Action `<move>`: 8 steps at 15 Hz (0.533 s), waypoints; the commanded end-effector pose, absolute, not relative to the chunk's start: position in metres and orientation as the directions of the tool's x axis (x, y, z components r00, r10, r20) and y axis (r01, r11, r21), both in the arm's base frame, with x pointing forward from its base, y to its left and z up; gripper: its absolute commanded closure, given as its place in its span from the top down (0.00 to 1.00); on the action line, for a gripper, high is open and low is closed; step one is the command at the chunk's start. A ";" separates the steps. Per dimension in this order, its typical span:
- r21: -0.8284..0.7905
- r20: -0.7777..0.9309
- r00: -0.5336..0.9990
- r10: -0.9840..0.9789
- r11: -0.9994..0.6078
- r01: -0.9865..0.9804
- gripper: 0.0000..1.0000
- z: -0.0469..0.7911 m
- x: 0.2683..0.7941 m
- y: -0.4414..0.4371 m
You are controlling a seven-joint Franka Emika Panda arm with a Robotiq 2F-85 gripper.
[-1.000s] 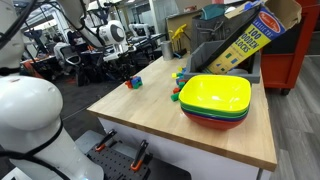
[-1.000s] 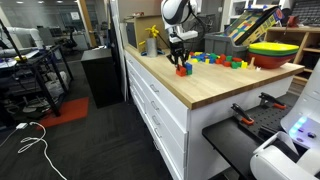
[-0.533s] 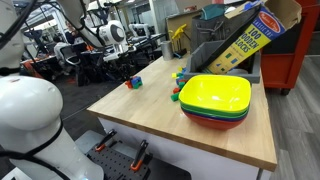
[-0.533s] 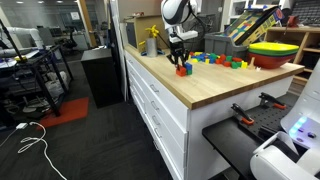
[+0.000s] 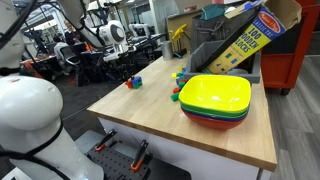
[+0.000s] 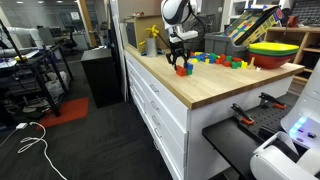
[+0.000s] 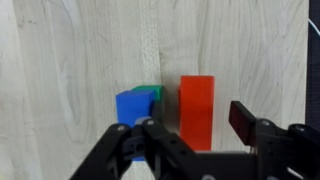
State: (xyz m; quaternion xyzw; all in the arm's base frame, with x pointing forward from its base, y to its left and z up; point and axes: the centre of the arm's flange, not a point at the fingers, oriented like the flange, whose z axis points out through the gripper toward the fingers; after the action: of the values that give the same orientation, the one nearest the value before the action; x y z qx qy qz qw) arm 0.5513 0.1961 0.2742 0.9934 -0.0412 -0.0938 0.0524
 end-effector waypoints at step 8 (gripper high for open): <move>0.039 -0.171 0.985 -0.004 -0.999 0.003 1.00 0.311 0.547 0.194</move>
State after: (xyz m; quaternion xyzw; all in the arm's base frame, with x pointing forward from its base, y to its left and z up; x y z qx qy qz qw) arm 0.5518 0.1987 0.2856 0.9952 -0.0119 -0.0885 0.0404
